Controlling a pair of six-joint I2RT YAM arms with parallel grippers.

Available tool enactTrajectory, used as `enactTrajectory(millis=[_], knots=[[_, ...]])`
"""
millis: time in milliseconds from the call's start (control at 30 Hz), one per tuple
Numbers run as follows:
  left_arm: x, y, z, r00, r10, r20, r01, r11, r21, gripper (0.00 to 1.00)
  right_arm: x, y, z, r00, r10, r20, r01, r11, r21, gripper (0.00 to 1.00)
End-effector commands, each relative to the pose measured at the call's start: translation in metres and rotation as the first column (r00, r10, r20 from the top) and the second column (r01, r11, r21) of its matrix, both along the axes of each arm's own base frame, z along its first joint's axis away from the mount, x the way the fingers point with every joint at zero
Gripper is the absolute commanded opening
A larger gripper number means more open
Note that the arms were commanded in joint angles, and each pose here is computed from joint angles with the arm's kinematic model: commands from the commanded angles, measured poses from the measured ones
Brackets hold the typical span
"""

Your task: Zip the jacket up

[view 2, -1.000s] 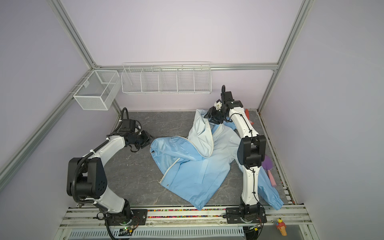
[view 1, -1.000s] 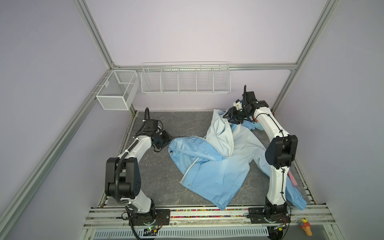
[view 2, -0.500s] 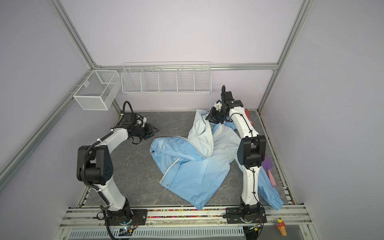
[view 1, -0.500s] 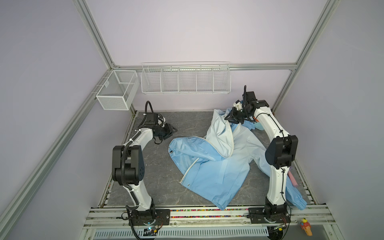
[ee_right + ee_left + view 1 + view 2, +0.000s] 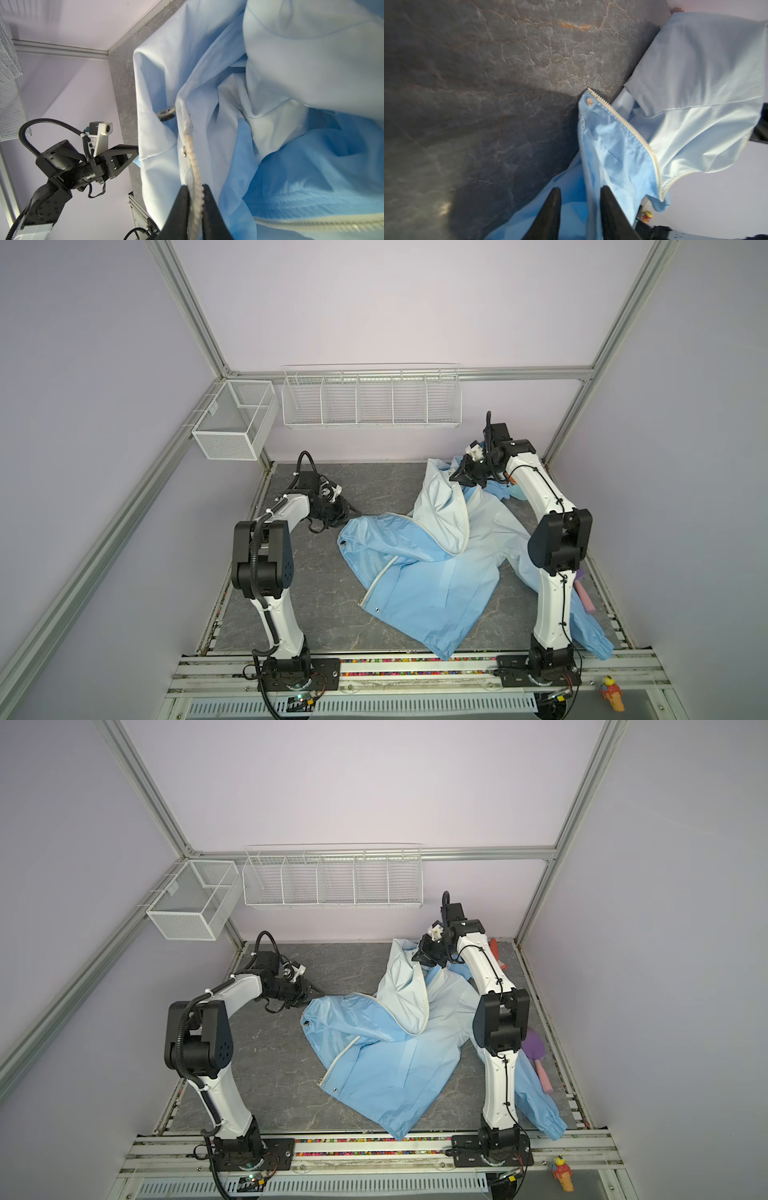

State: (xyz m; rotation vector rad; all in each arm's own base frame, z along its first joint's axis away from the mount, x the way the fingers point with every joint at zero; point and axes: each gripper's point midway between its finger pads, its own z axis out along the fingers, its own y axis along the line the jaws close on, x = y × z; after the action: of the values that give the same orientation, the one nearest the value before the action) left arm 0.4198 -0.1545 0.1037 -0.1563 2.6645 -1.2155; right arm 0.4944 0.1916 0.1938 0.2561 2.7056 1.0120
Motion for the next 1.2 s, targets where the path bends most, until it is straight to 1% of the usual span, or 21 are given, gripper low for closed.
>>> enactTrajectory(millis=[0, 33, 100, 233, 333, 367, 400, 467, 533, 600, 667, 733, 767, 800, 833, 867, 933, 1000, 1067, 1133, 1167], knots=[[-0.003, -0.015, 0.058, 0.993, -0.041, 0.108, 0.049, 0.996, -0.074, 0.02, 0.006, -0.001, 0.003, 1.000, -0.012, -0.008, 0.012, 0.999, 0.029, 0.13], [-0.004, -0.018, 0.073, 0.989, -0.042, 0.142, 0.054, 0.996, -0.077, 0.00, 0.009, -0.001, 0.005, 1.000, -0.021, -0.008, 0.021, 0.999, 0.044, 0.11], [-0.010, -0.027, 0.108, 0.974, -0.056, 0.219, 0.075, 0.994, -0.080, 0.00, 0.016, -0.004, 0.007, 0.999, -0.045, -0.015, 0.046, 0.996, 0.070, 0.08], [-0.041, -0.056, 0.170, 0.929, -0.120, 0.350, 0.146, 0.988, -0.048, 0.00, 0.040, -0.017, 0.021, 0.993, -0.113, 0.011, 0.110, 0.982, 0.152, 0.08], [-0.085, -0.087, 0.203, 0.861, -0.230, 0.454, 0.215, 0.973, 0.084, 0.00, 0.057, -0.031, 0.031, 0.985, -0.174, 0.011, 0.167, 0.960, 0.224, 0.07], [-0.099, -0.096, 0.207, 0.838, -0.268, 0.475, 0.232, 0.963, 0.135, 0.00, 0.061, -0.035, 0.031, 0.981, -0.192, 0.005, 0.185, 0.953, 0.241, 0.07], [-0.118, -0.108, 0.207, 0.810, -0.328, 0.486, 0.261, 0.944, 0.202, 0.00, 0.066, -0.042, 0.027, 0.976, -0.216, -0.012, 0.211, 0.942, 0.260, 0.07], [-0.152, -0.125, 0.197, 0.774, -0.427, 0.467, 0.320, 0.901, 0.294, 0.00, 0.072, -0.053, 0.013, 0.965, -0.255, -0.056, 0.261, 0.929, 0.263, 0.08], [-0.182, -0.132, 0.172, 0.757, -0.514, 0.403, 0.367, 0.845, 0.388, 0.00, 0.074, -0.063, -0.003, 0.956, -0.279, -0.091, 0.293, 0.926, 0.238, 0.08], [-0.213, -0.138, 0.148, 0.734, -0.583, 0.349, 0.416, 0.792, 0.447, 0.00, 0.075, -0.068, -0.016, 0.949, -0.292, -0.121, 0.313, 0.923, 0.225, 0.08], [-0.239, -0.138, 0.125, 0.709, -0.645, 0.287, 0.452, 0.727, 0.517, 0.00, 0.077, -0.072, -0.026, 0.941, -0.306, -0.142, 0.331, 0.918, 0.217, 0.07], [-0.258, -0.132, 0.102, 0.699, -0.686, 0.203, 0.484, 0.662, 0.572, 0.00, 0.079, -0.072, -0.033, 0.937, -0.313, -0.155, 0.341, 0.916, 0.211, 0.07], [-0.265, -0.130, 0.094, 0.695, -0.699, 0.169, 0.499, 0.638, 0.587, 0.05, 0.080, -0.072, -0.035, 0.936, -0.313, -0.159, 0.342, 0.916, 0.211, 0.08], [-0.273, -0.127, 0.087, 0.686, -0.713, 0.141, 0.510, 0.610, 0.606, 0.13, 0.080, -0.072, -0.038, 0.935, -0.314, -0.164, 0.344, 0.916, 0.208, 0.08], [-0.279, -0.127, 0.083, 0.677, -0.724, 0.129, 0.518, 0.594, 0.616, 0.21, 0.080, -0.073, -0.040, 0.934, -0.315, -0.168, 0.345, 0.916, 0.204, 0.08], [-0.285, -0.128, 0.081, 0.671, -0.731, 0.122, 0.526, 0.585, 0.617, 0.26, 0.079, -0.072, -0.042, 0.934, -0.313, -0.171, 0.343, 0.918, 0.197, 0.07], [-0.291, -0.132, 0.083, 0.682, -0.719, 0.136, 0.529, 0.613, 0.587, 0.31, 0.075, -0.074, -0.045, 0.936, -0.307, -0.173, 0.337, 0.924, 0.181, 0.07], [-0.291, -0.137, 0.091, 0.706, -0.685, 0.180, 0.510, 0.668, 0.542, 0.39, 0.070, -0.076, -0.047, 0.937, -0.301, -0.179, 0.329, 0.931, 0.159, 0.09], [-0.286, -0.133, 0.096, 0.739, -0.639, 0.213, 0.457, 0.708, 0.539, 0.42, 0.064, -0.081, -0.045, 0.938, -0.298, -0.179, 0.323, 0.937, 0.135, 0.18], [-0.268, -0.111, 0.099, 0.816, -0.528, 0.235, 0.314, 0.746, 0.588, 0.47, 0.055, -0.086, -0.042, 0.939, -0.297, -0.174, 0.317, 0.943, 0.101, 0.30], [-0.260, -0.102, 0.100, 0.844, -0.481, 0.237, 0.275, 0.768, 0.579, 0.48, 0.052, -0.090, -0.040, 0.939, -0.300, -0.169, 0.317, 0.945, 0.085, 0.37]])
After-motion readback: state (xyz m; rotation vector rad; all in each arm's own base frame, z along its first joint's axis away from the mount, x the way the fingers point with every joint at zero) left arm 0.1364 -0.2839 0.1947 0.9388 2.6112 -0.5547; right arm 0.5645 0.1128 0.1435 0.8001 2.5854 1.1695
